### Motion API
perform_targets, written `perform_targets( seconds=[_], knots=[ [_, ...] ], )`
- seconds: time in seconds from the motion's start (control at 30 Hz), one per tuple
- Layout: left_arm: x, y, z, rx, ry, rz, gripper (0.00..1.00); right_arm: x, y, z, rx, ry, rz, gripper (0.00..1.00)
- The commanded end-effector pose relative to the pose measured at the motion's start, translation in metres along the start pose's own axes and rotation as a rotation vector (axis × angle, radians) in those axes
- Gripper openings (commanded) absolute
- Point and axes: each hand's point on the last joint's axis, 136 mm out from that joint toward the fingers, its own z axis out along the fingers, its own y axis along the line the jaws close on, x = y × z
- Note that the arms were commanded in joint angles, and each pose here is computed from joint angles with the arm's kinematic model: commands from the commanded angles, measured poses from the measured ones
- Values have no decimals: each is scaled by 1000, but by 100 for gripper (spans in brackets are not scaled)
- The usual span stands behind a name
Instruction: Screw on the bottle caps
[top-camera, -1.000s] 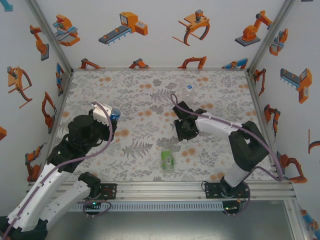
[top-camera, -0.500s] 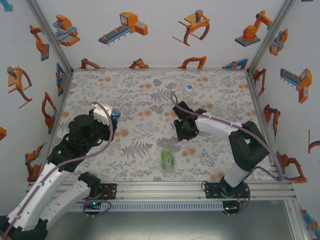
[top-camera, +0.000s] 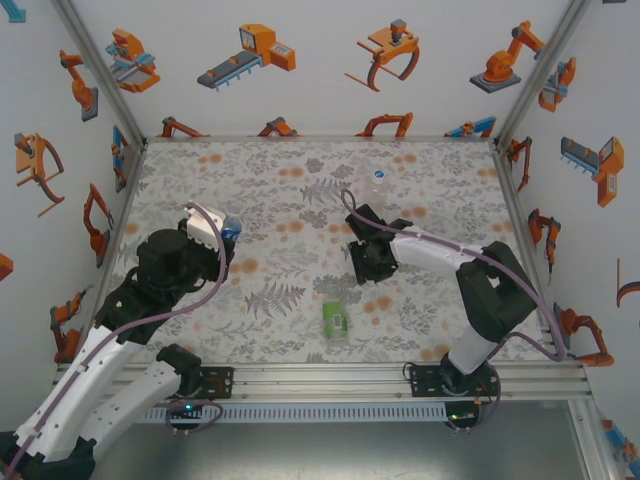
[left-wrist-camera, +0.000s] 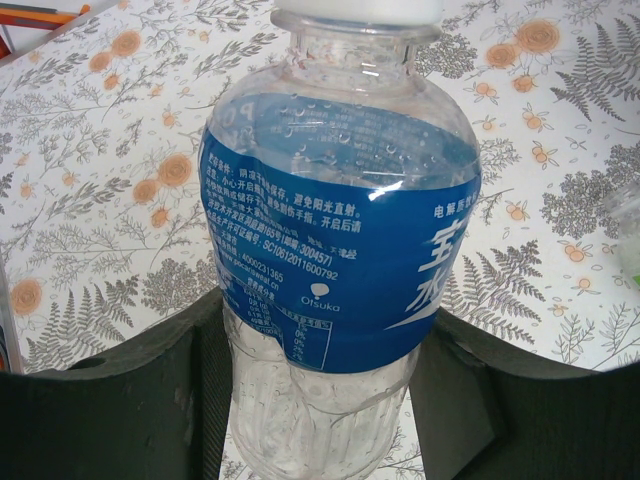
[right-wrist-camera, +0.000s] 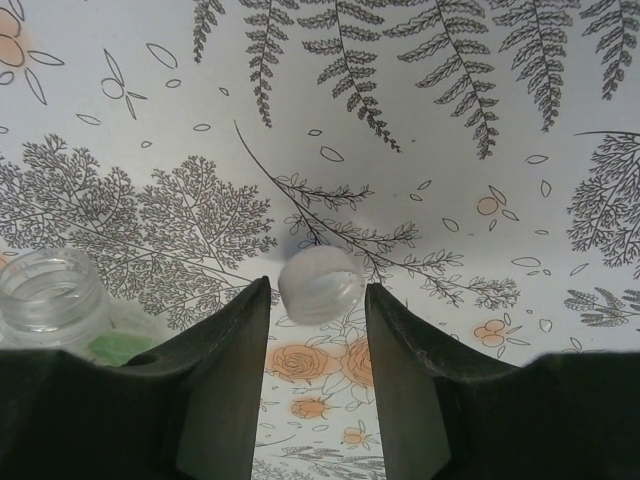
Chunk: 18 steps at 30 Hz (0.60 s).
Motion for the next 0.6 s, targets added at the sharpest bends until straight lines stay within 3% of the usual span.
perform_targets(
  seconds=[0.0,0.3,0.57],
  knots=[
    [-7,0,-1,6,-30,10,11,7,-5,7,15,25,22,43],
    [-6,-2,3,14,-17,11,11,10,-6,7,12,19,35,43],
    [-5,-1,2,10,-18,10,11,-9,-2,-20,-4,-51,30,45]
  ],
)
